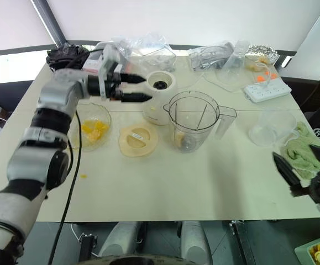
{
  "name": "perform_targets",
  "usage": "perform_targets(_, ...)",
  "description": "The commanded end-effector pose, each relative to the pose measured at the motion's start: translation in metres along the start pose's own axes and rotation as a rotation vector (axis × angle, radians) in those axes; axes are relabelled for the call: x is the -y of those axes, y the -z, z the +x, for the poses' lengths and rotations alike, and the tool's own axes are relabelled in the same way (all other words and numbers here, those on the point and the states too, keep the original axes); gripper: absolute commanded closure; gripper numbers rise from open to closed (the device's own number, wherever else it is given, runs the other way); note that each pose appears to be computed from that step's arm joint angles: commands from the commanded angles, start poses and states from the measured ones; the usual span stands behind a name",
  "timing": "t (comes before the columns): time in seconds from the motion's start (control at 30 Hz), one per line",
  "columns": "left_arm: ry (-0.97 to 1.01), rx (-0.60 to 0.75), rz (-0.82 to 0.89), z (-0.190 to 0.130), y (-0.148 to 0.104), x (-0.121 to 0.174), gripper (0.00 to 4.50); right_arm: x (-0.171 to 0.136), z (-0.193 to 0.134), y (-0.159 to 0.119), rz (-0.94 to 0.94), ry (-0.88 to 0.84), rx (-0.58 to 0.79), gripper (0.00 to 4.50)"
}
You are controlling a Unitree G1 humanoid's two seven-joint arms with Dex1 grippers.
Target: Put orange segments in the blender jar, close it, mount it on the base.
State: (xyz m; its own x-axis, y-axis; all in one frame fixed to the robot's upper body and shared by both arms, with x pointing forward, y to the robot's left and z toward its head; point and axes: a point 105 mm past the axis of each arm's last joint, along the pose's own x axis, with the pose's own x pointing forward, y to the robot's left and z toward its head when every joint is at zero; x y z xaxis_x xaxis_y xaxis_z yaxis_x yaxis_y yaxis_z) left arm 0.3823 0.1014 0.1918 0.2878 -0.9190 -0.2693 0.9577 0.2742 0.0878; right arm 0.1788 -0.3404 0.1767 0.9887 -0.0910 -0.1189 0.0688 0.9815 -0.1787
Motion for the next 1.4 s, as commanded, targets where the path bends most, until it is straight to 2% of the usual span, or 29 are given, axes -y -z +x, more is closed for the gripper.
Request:
perform_targets(0.03,0.027,-0.026,0.04,-0.002,0.006,0.024,0.02,0.022,0.005,0.01,0.035,0.132,0.016,0.0)
perform_targets(0.2,-0.014,-0.065,-0.035,0.0,0.057,0.055,0.02,0.037,0.03,0.016,0.087,0.225,0.015,0.0)
perform_targets(0.3,-0.013,-0.067,-0.03,0.008,0.069,0.074,0.02,0.046,0.049,0.021,0.131,0.288,0.022,0.0)
perform_targets(0.63,-0.046,0.0,-0.034,0.028,0.063,0.1,0.02,0.051,0.086,0.039,0.234,0.354,-0.001,0.0)
perform_targets(0.87,-0.075,0.016,-0.015,0.035,0.058,0.098,0.02,0.042,0.104,0.057,0.248,0.349,-0.027,0.0)
perform_targets(1.1,-0.076,0.018,-0.002,0.037,0.056,0.096,0.02,0.036,0.12,0.056,0.265,0.345,-0.011,0.0)
perform_targets(1.4,-0.083,0.018,0.015,0.036,0.054,0.093,0.02,0.045,0.135,0.057,0.278,0.382,-0.004,0.0)
